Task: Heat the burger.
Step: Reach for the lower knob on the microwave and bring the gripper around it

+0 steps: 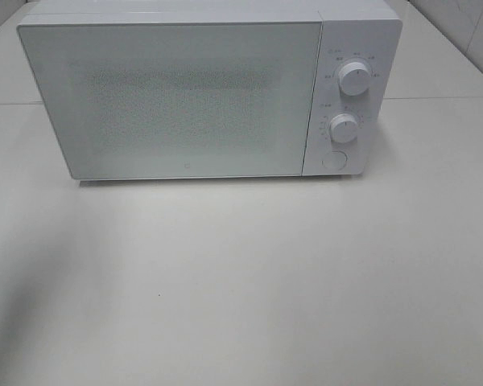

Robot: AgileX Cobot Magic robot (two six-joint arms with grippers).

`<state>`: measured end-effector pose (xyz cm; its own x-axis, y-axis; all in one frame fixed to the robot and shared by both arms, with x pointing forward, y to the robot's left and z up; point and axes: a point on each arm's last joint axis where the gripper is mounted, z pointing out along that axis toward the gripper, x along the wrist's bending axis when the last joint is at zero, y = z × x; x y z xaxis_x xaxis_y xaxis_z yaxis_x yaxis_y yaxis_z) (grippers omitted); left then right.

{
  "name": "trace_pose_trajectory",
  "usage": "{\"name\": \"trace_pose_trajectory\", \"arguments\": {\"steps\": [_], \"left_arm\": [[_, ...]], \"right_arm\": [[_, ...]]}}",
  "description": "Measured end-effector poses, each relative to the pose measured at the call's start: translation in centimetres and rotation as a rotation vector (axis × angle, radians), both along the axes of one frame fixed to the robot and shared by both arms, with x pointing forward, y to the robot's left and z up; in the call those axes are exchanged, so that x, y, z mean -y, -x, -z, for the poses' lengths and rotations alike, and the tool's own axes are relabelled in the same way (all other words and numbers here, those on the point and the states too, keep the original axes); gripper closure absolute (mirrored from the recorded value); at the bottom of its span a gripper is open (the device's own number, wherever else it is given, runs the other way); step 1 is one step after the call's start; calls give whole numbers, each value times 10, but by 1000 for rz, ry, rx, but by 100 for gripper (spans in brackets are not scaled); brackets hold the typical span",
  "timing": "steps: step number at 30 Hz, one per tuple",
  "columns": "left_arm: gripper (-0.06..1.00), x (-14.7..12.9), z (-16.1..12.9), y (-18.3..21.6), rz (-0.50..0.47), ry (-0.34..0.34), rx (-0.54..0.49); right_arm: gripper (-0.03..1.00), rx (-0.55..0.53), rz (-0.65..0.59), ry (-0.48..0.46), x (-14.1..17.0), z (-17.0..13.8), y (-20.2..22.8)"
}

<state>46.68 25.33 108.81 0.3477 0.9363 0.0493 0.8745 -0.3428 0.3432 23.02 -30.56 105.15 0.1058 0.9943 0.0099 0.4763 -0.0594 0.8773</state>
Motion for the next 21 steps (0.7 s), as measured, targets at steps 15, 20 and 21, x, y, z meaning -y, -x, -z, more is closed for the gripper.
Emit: {"name": "trace_pose_trajectory", "arguments": {"steps": [15,20,21], "left_arm": [[-5,-46,33,86,-168,58,22],[-5,-42,35,118,-174,99,103],[-5,-41,37,132,-174,102,149]], "right_arm": [[21,0,0,0,0,0,0],[21,0,0,0,0,0,0],[21,0,0,0,0,0,0]]}}
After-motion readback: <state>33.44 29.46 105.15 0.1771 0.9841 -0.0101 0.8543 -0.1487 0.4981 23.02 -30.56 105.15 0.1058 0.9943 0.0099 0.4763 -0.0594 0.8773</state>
